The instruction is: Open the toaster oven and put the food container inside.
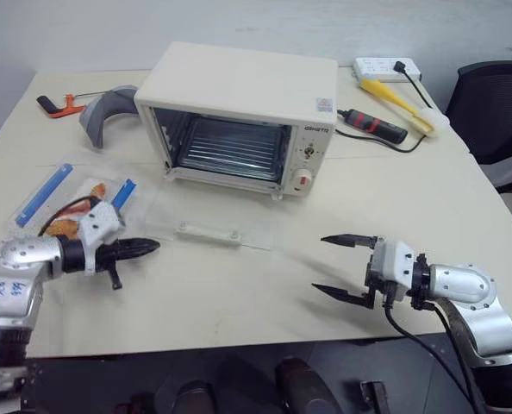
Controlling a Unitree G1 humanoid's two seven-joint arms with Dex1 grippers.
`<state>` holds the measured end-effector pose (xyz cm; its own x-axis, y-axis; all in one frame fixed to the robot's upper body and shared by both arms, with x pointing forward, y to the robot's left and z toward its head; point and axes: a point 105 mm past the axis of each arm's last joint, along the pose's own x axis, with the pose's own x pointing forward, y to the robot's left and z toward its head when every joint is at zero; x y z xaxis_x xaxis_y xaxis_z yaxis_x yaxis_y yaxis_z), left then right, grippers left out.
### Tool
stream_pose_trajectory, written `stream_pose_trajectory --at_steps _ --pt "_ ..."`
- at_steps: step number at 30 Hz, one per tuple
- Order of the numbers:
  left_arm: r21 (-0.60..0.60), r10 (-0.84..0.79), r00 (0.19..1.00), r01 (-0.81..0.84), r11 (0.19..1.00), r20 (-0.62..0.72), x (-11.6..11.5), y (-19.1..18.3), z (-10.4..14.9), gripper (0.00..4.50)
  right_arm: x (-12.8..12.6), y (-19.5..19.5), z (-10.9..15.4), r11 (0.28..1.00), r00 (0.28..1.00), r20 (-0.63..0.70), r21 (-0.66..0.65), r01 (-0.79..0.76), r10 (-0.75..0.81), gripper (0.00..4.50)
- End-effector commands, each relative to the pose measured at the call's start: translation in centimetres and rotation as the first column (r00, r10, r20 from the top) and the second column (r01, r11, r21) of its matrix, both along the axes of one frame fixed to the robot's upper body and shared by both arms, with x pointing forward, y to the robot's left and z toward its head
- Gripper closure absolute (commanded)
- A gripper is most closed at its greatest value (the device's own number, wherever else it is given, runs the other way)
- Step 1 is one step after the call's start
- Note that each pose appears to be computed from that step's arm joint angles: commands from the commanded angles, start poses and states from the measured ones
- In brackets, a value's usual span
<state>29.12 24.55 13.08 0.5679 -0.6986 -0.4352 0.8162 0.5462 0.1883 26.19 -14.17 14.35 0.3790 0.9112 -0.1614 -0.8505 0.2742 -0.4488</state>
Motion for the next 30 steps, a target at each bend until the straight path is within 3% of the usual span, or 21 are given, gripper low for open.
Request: stream_pose_trajectory --at_steps 1,5,8,12,18,22,26,30 --pt "-0.022 0.031 0.998 -0.030 0.999 0.063 -1.2 0.2 1.8 4.46 0.3 0.1 1.0 0.999 1.000 0.012 0.049 -0.011 0.011 0.00" --pt "-0.168 0.047 0.992 -0.028 0.985 0.114 -3.1 -0.2 3.7 4.46 0.9 0.5 2.0 0.991 0.999 -0.023 0.133 -0.028 0.031 0.00" --pt "-0.259 0.099 0.986 -0.062 0.964 0.132 -4.6 -0.1 4.9 3.90 1.1 0.9 2.7 0.986 0.998 0.000 0.152 -0.062 0.063 0.00" --pt "-0.322 0.219 0.969 -0.173 0.931 0.114 -8.0 1.1 5.7 2.78 1.4 1.6 4.0 0.972 0.994 0.018 0.206 -0.112 0.111 0.00" --pt "-0.394 0.655 0.743 -0.565 0.725 0.138 -14.2 9.7 6.0 1.04 0.9 3.4 5.5 0.948 0.981 0.101 0.257 -0.188 0.167 0.00" --pt "-0.425 0.824 0.556 -0.724 0.543 0.106 -18.5 14.8 5.3 0.02 0.9 3.7 5.7 0.944 0.979 0.139 0.275 -0.183 0.150 0.00" --pt "-0.402 0.910 0.413 -0.827 0.393 0.040 -21.8 18.0 3.6 0.02 0.6 4.2 6.0 0.932 0.971 0.170 0.294 -0.212 0.167 0.00" --pt "-0.367 0.926 0.376 -0.863 0.346 -0.011 -21.9 18.3 2.7 0.02 0.3 4.6 6.1 0.926 0.963 0.188 0.289 -0.242 0.193 0.00"
